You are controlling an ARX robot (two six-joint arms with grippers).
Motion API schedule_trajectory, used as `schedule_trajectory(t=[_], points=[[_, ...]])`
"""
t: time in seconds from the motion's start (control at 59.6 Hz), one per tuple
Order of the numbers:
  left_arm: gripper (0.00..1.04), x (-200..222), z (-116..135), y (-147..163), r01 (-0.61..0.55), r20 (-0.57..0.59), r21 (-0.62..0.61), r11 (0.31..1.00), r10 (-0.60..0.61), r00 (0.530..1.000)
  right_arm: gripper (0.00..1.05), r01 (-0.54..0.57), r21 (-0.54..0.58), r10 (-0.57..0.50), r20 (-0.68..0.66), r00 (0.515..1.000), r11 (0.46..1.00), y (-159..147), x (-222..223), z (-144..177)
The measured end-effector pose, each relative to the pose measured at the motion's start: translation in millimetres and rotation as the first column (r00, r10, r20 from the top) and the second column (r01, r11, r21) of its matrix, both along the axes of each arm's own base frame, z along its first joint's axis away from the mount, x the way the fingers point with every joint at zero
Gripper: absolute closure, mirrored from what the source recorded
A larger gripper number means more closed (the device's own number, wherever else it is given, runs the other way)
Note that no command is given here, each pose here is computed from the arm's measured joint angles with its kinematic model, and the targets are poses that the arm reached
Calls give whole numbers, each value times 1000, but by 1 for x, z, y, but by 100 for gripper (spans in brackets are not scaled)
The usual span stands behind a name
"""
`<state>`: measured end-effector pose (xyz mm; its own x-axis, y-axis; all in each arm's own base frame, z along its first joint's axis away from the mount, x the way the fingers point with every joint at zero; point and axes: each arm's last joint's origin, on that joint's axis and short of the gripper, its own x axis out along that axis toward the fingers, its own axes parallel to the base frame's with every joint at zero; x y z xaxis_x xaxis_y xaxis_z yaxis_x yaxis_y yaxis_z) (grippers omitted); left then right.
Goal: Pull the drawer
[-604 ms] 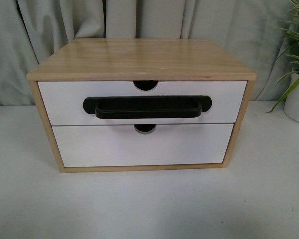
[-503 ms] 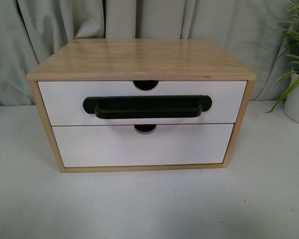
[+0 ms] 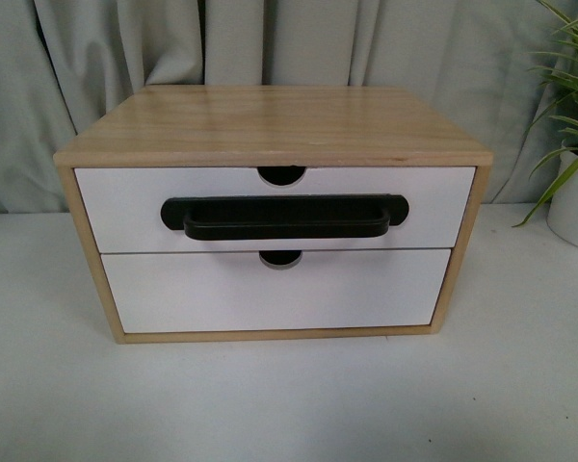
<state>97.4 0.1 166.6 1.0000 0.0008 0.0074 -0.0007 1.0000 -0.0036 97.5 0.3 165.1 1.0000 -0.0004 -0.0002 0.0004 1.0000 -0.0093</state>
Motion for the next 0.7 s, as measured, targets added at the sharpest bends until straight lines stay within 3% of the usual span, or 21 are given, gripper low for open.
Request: schedule_trajectory(t=[0.62, 0.704], points=[[6, 0, 0, 0, 0, 0, 0, 1000, 0, 1000, 9, 3, 3, -3, -2, 1000, 1000, 0, 0, 0], [6, 1, 4, 0, -35, 39, -1, 999, 35, 999, 9, 105, 70, -95, -138, 986, 992, 0, 2, 0]])
